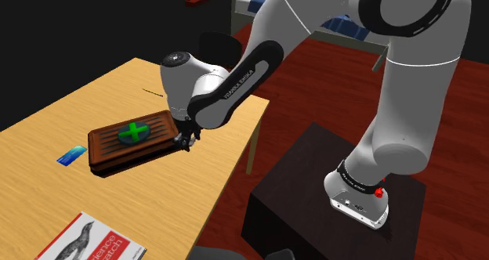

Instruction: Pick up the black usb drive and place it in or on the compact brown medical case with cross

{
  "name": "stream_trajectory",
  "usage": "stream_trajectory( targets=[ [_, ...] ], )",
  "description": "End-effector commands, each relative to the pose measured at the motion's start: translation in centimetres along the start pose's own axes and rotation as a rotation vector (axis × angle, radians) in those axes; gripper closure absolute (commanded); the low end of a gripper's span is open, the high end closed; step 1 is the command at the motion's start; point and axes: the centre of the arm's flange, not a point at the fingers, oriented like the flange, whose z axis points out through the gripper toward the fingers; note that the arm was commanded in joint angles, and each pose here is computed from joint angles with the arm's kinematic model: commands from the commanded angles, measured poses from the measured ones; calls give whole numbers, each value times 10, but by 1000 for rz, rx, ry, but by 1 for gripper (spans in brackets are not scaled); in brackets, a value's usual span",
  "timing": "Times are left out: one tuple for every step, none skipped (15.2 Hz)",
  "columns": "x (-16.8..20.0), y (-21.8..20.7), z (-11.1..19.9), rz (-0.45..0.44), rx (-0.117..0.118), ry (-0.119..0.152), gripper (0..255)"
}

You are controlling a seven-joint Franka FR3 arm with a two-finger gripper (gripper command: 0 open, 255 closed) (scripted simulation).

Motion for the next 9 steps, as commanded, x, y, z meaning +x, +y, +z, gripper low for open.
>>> stream_trajectory(
  targets=[
    [0,1,-10,0,0,0,255],
    [1,1,-15,0,0,0,255],
    [1,1,-20,0,0,0,255],
    [1,1,-26,0,0,0,255],
    [1,1,-31,0,0,0,255],
    [1,1,-36,0,0,0,255],
    [1,2,-42,0,0,0,255],
    [1,2,-47,0,0,0,255],
    [2,2,-52,0,0,0,255]
  ],
)
